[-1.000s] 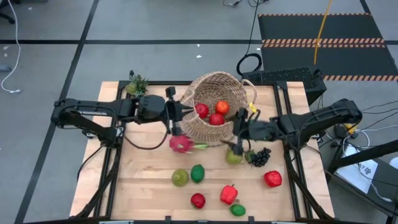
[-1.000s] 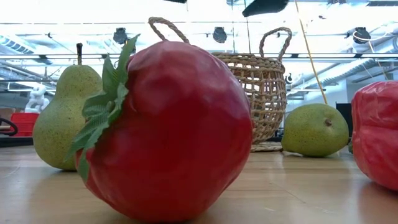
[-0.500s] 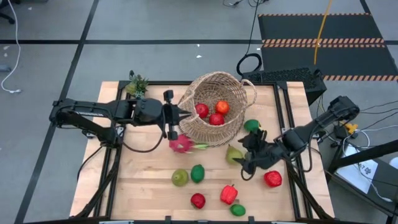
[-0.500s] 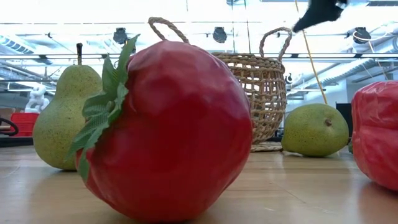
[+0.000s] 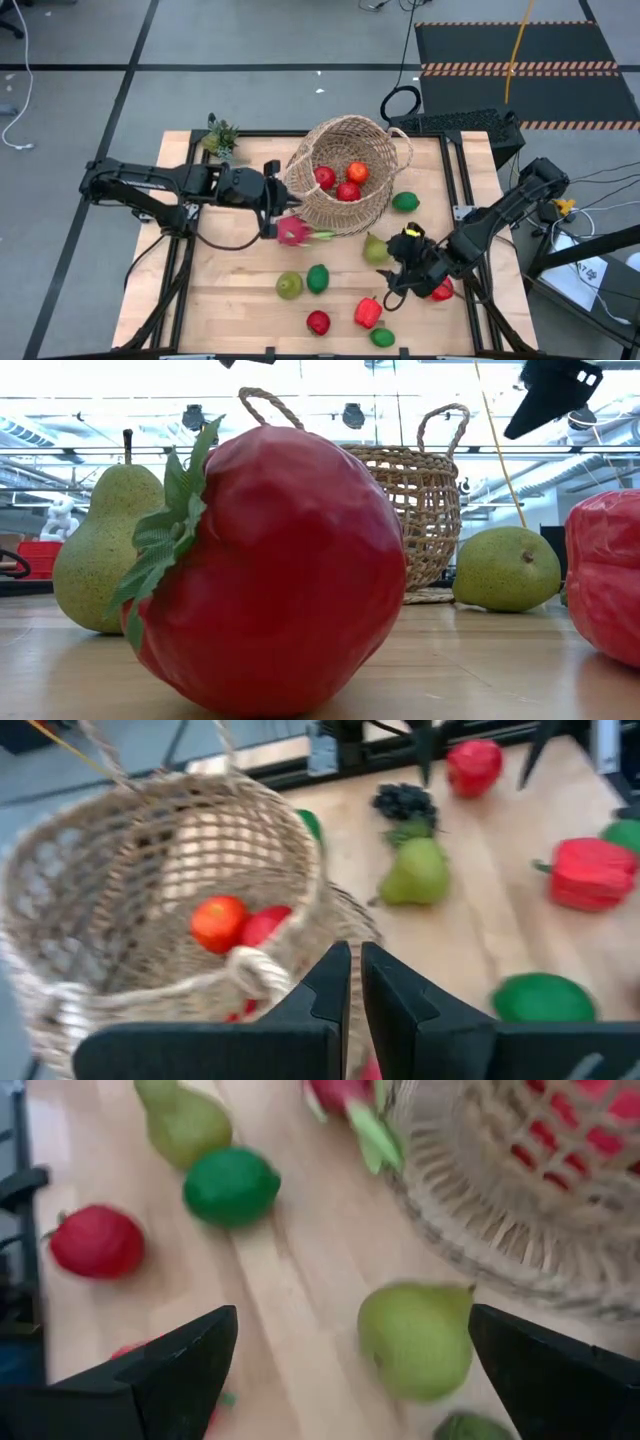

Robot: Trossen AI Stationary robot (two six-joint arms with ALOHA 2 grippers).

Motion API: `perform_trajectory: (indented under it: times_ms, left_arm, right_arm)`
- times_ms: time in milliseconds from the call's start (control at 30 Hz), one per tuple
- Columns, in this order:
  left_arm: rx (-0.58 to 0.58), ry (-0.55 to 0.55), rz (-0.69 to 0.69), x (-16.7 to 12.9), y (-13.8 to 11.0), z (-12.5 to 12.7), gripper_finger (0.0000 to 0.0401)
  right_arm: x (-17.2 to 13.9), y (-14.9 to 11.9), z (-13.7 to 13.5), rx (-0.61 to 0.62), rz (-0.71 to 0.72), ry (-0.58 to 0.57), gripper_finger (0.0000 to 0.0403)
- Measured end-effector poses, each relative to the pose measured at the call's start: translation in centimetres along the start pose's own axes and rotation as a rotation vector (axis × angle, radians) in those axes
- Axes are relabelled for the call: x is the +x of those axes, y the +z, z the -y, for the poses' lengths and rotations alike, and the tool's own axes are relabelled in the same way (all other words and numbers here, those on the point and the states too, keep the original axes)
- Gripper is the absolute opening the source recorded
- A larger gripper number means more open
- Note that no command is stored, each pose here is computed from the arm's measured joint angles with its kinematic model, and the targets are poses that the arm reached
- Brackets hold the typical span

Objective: Build produce basket
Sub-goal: Put the left green pear into the basket

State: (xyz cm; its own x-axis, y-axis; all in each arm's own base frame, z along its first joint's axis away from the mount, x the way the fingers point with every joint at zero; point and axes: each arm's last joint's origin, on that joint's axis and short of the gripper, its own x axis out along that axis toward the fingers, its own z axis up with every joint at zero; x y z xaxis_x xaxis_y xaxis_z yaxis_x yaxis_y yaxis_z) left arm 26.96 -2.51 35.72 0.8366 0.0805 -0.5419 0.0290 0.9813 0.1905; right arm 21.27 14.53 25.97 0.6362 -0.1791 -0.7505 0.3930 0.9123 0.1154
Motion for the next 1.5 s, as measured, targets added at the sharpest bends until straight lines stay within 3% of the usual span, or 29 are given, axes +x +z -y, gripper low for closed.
perform_trajectory:
  times_ms: [433,767,1333,1500]
  left_arm:
    - [0.052,-0.169,-0.055,0.3,-1.1,6.0,0.0031]
    - [0.052,-0.238,-0.033,2.4,-4.6,9.6,0.0031]
    - [0.047,-0.293,-0.127,3.6,-9.7,11.7,0.0032]
    - [0.041,-0.368,-0.127,2.6,-9.9,13.5,0.0064]
  right_arm:
    - [3.6,-0.1,-4.2,-0.177,0.217,0.032,0.0391]
    - [4.9,-0.1,-5.8,-0.087,0.272,0.097,0.0391]
    - [6.7,-1.0,-6.9,0.084,0.267,0.135,0.0391]
    - [6.7,-1.0,-6.9,0.089,0.271,0.133,0.0391]
